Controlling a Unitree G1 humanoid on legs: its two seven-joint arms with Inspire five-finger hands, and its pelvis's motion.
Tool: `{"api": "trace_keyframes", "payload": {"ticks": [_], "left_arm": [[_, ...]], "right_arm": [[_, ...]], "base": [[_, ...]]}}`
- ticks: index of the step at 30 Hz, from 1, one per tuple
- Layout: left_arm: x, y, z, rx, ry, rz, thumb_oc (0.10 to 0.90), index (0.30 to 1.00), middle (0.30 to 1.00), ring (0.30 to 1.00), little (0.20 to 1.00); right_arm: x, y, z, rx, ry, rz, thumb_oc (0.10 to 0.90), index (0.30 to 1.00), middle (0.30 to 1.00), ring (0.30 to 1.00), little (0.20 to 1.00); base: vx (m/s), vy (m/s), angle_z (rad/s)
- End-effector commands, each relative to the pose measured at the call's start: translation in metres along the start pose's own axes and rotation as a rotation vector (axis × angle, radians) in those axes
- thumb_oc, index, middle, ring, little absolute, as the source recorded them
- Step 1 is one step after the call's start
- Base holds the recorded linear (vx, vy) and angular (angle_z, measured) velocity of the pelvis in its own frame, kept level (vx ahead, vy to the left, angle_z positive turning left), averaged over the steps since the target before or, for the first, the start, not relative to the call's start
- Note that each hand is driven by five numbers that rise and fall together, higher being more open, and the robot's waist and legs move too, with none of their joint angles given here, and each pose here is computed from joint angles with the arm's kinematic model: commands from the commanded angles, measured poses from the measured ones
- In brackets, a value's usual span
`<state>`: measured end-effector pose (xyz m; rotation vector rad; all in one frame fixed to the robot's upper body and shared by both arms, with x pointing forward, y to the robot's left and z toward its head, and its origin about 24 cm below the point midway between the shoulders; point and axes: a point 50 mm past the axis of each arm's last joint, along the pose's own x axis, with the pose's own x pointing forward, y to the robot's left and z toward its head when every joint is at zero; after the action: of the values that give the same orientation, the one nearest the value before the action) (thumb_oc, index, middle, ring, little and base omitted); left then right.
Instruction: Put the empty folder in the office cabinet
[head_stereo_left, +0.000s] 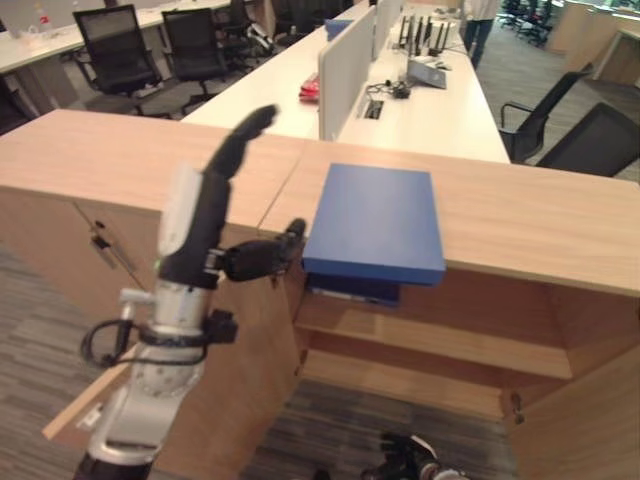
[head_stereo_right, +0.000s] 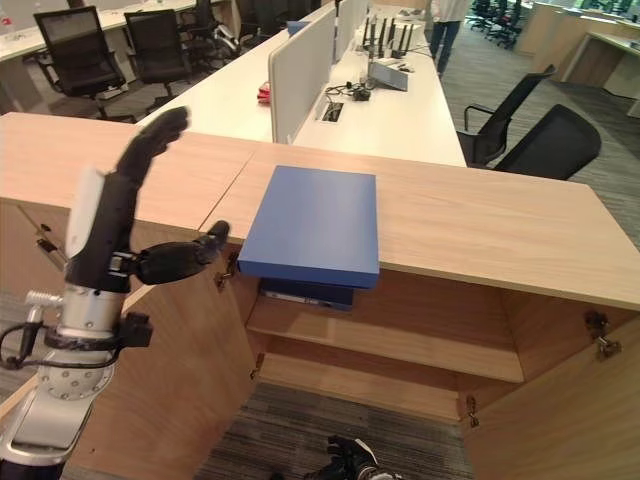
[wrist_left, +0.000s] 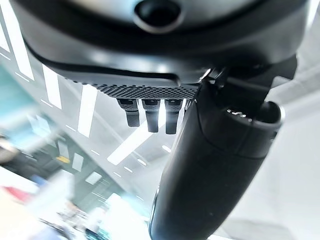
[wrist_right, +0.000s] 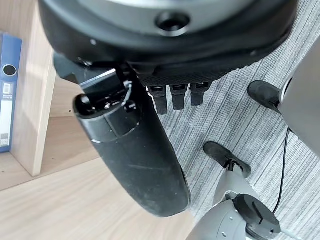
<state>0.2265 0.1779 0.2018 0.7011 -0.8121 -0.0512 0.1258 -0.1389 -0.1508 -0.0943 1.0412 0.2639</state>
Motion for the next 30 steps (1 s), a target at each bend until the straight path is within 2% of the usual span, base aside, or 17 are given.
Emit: {"api": "trace_keyframes", "payload": {"ticks": [1,6,11,16,20,22,27,28,30], "left_arm": [[0.021,0.010,0.031,0.024,-0.233,0.028,0.800,0.900,0.900,0.900,0.900],[0.026,0.001,0.032,0.003,-0.249,-0.048,0.800,0.900,0.900,0.900,0.900],[0.024,-0.014,0.019,-0.069,-0.172,-0.111,0.800,0.900,0.900,0.900,0.900],[0.023,-0.018,0.009,-0.013,-0.128,-0.157,0.800,0.900,0.900,0.900,0.900],[0.022,-0.020,-0.003,0.136,-0.095,-0.241,0.800,0.900,0.900,0.900,0.900],[0.023,-0.021,-0.005,0.152,-0.086,-0.261,0.800,0.900,0.900,0.900,0.900],[0.021,-0.021,-0.009,0.249,-0.091,-0.321,0.800,0.900,0.900,0.900,0.900],[0.018,-0.024,-0.010,0.246,-0.088,-0.336,0.800,0.900,0.900,0.900,0.900],[0.013,-0.027,-0.017,0.253,-0.051,-0.359,0.800,0.900,0.900,0.900,0.900]], "right_arm": [[0.007,0.009,0.036,-0.071,-0.120,0.043,0.800,0.900,0.900,0.900,0.900],[0.006,0.008,0.033,-0.075,-0.112,0.046,0.800,0.900,0.900,0.900,0.900],[0.006,0.008,0.028,-0.071,-0.097,0.046,0.800,0.900,0.900,0.900,0.900],[0.005,0.005,0.024,-0.059,-0.081,0.033,0.800,0.900,0.900,0.900,0.900],[-0.001,-0.005,-0.001,-0.072,-0.022,0.016,0.800,0.900,0.900,0.900,0.900],[0.000,-0.005,-0.002,-0.064,-0.016,0.019,0.800,0.900,0.900,0.900,0.900],[0.000,-0.006,-0.001,-0.052,-0.013,0.019,0.800,0.900,0.900,0.900,0.900],[0.004,0.004,0.009,-0.010,-0.034,0.036,0.800,0.900,0.900,0.900,0.900],[0.007,0.003,0.023,-0.042,-0.056,0.022,0.800,0.900,0.900,0.900,0.900]], "base": [[0.01,0.003,-0.09],[0.00,0.007,-0.13],[0.00,0.000,-0.02],[0.00,0.004,-0.13],[-0.01,0.009,-0.05],[-0.01,0.007,-0.08],[0.00,0.006,-0.06],[0.00,0.000,0.00],[0.00,0.000,0.00]]}}
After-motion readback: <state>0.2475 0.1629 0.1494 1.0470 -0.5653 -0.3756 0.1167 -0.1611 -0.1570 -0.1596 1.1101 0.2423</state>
